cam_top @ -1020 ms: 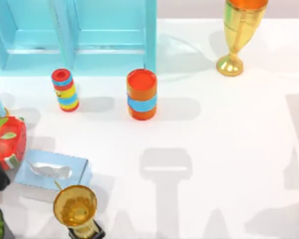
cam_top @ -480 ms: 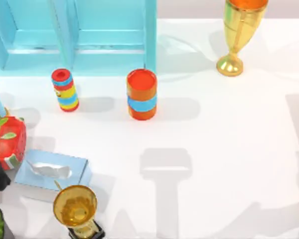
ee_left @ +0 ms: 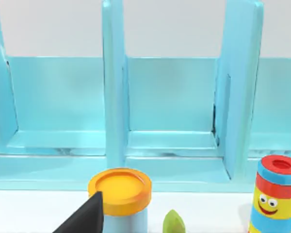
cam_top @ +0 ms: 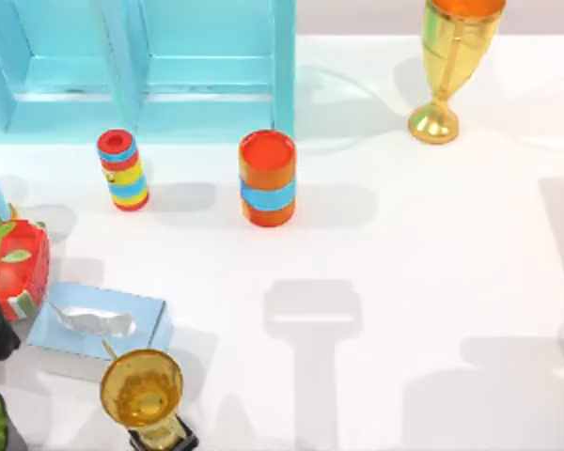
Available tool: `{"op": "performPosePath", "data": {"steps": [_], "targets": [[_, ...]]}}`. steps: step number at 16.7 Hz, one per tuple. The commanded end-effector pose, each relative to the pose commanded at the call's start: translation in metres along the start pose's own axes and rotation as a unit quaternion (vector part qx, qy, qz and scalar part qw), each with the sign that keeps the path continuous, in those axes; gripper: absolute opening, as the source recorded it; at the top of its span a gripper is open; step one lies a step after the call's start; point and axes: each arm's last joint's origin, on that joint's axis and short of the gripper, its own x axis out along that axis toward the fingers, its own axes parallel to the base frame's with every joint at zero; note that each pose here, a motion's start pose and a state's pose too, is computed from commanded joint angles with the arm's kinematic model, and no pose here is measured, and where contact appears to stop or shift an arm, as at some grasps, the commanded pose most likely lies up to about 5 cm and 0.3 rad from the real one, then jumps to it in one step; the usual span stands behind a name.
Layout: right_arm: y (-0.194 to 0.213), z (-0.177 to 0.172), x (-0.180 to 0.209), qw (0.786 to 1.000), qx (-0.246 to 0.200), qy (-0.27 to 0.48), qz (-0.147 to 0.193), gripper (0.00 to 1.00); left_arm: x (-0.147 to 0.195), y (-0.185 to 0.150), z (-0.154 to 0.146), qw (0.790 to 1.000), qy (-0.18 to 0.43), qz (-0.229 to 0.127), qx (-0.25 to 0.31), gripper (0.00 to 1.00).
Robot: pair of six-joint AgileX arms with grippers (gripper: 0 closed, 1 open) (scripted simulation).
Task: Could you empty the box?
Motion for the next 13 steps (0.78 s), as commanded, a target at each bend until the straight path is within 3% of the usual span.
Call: {"op": "performPosePath", "data": {"steps": [6, 13], "targets": [[-0.042, 0.029, 0.023, 0.990, 0.001, 0.132, 0.055, 1.00, 0.000, 0.000, 0.000, 1.000, 0.000, 0.000, 0.000, 1.00], [-0.044, 0.031, 0.026, 0.988, -0.001, 0.141, 0.060, 1.00, 0.000, 0.000, 0.000, 1.000, 0.000, 0.000, 0.000, 1.00]]}}
